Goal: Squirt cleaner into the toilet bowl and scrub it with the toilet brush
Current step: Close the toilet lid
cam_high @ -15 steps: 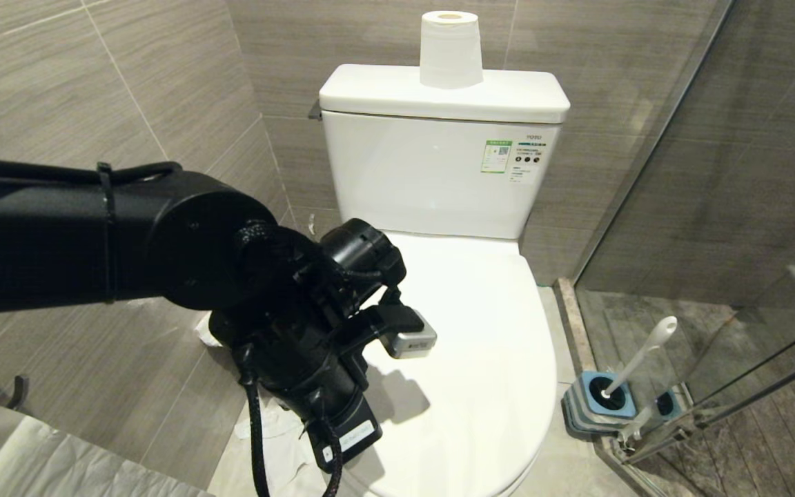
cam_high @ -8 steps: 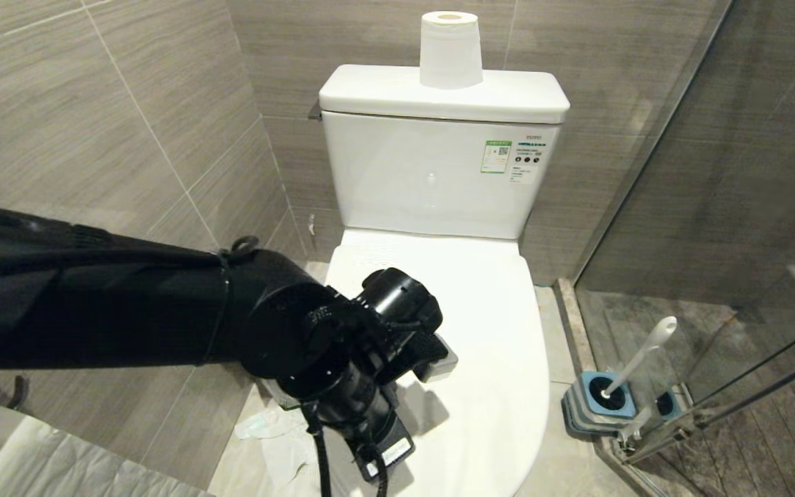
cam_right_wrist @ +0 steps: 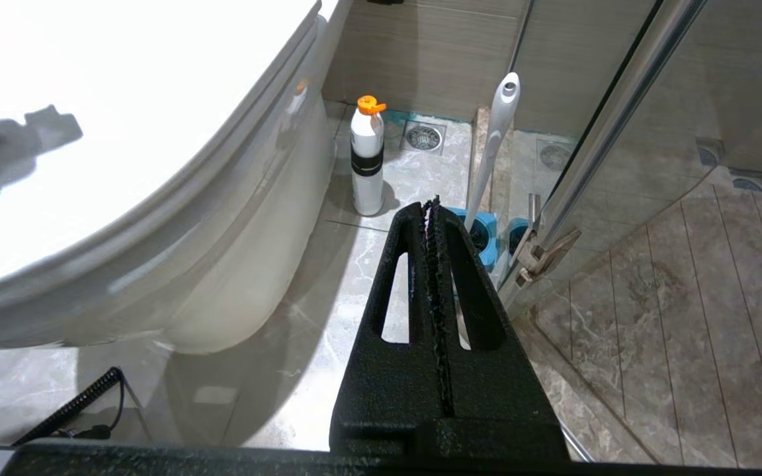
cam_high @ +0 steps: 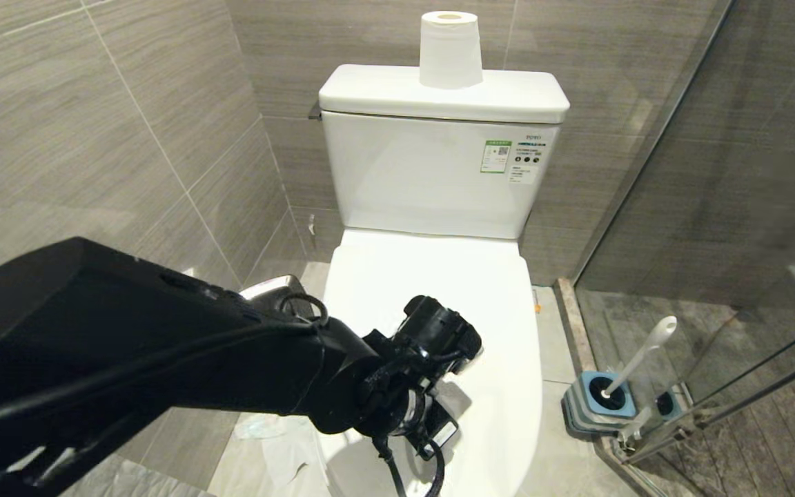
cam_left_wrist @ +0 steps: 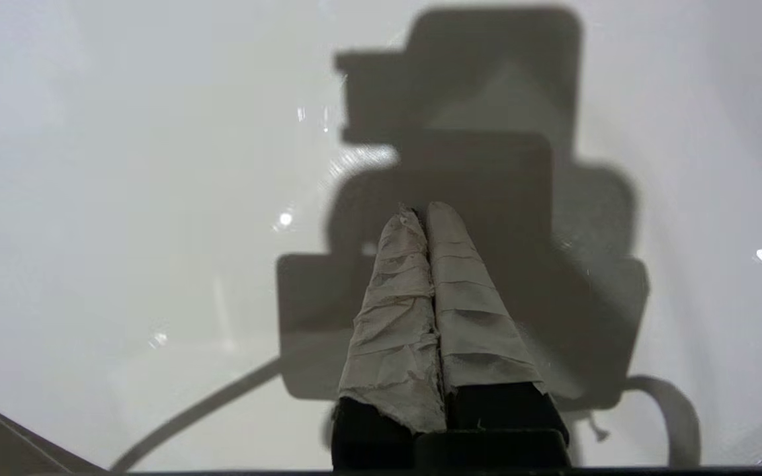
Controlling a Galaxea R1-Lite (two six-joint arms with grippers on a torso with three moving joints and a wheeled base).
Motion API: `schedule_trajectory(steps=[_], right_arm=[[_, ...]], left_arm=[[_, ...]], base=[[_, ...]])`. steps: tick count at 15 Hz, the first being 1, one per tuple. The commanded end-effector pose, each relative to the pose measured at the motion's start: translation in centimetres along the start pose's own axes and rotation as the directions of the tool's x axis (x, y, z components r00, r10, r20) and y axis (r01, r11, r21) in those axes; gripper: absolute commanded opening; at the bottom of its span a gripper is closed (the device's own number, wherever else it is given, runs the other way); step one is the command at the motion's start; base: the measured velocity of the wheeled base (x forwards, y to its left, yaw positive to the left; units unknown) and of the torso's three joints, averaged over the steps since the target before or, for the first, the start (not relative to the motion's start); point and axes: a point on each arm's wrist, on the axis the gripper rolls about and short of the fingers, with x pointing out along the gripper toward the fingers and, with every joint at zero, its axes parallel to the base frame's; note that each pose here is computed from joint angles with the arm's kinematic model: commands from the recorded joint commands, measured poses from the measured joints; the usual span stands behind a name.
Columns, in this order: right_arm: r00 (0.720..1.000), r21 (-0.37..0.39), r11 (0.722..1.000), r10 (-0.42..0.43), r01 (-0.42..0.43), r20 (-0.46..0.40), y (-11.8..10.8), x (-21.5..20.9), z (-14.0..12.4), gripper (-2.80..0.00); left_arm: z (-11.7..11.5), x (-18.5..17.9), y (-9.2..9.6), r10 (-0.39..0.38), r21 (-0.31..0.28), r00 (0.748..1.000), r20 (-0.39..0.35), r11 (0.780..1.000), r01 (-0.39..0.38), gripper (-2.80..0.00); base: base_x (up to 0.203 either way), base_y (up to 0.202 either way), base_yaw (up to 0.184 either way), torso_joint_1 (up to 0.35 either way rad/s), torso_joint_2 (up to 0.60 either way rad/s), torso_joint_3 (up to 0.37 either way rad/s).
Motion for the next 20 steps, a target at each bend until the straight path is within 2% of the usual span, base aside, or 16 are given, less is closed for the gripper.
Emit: schedule_trajectory(steps=[1, 4, 7, 10, 12, 14, 16, 17, 18, 20], right_arm=[[1.0, -0.001, 1.0, 0.0, 0.0, -0.001, 0.0, 0.0, 0.0, -2.8], [1.0, -0.001, 1.0, 0.0, 0.0, -0.001, 0.0, 0.0, 0.0, -2.8], [1.0, -0.001, 1.0, 0.0, 0.0, -0.001, 0.0, 0.0, 0.0, -2.8], [1.0, -0.001, 1.0, 0.0, 0.0, -0.002, 0.0, 0.0, 0.0, -2.8], [1.0, -0.001, 1.0, 0.0, 0.0, -0.001, 0.0, 0.0, 0.0, -2.8], [1.0, -0.001, 1.0, 0.0, 0.0, -0.001, 0.0, 0.0, 0.0, -2.8], [1.0, -0.001, 1.0, 0.0, 0.0, -0.001, 0.0, 0.0, 0.0, -2.8], [1.0, 0.0, 1.0, 0.0, 0.0, -0.002, 0.0, 0.0, 0.0, -2.8], [1.0, -0.001, 1.0, 0.0, 0.0, -0.001, 0.0, 0.0, 0.0, -2.8], [1.0, -0.001, 1.0, 0.0, 0.0, -0.002, 0.0, 0.0, 0.0, -2.8]], left_arm=[[-0.9, 1.4, -0.9, -0.005, 0.02, 0.999, -0.046, 1.0, 0.006, -2.8], [-1.7, 2.0, -2.0, -0.014, 0.042, 0.997, -0.071, 0.999, 0.017, -2.8], [-1.5, 2.5, -2.7, 0.002, -0.005, 0.999, -0.05, 1.0, -0.002, -2.8], [-1.4, 1.9, -2.3, 0.019, -0.016, 0.999, -0.045, 1.0, -0.019, -2.8], [-0.7, 0.4, -1.8, 0.023, -0.039, 1.0, 0.0, 0.999, -0.023, -2.8], [0.3, -2.7, -0.8, 0.031, -0.058, 0.996, 0.079, 0.998, -0.026, -2.8], [0.9, -7.0, 1.4, 0.055, -0.105, 0.985, 0.164, 0.994, -0.038, -2.8], [0.5, -9.3, 3.0, 0.068, -0.132, 0.982, 0.176, 0.99, -0.044, -2.8], [-0.4, -11.9, 5.0, 0.072, -0.166, 0.984, 0.164, 0.985, -0.044, -2.8], [-3.9, -17.0, 9.1, 0.062, -0.25, 0.994, 0.092, 0.967, -0.037, -2.8]], base=[[0.0, 0.0, 0.0, 0.0, 0.0, 0.0], [0.0, 0.0, 0.0, 0.0, 0.0, 0.0], [0.0, 0.0, 0.0, 0.0, 0.0, 0.0], [0.0, 0.0, 0.0, 0.0, 0.0, 0.0], [0.0, 0.0, 0.0, 0.0, 0.0, 0.0], [0.0, 0.0, 0.0, 0.0, 0.0, 0.0], [0.0, 0.0, 0.0, 0.0, 0.0, 0.0], [0.0, 0.0, 0.0, 0.0, 0.0, 0.0], [0.0, 0.0, 0.0, 0.0, 0.0, 0.0], [0.0, 0.0, 0.0, 0.0, 0.0, 0.0]])
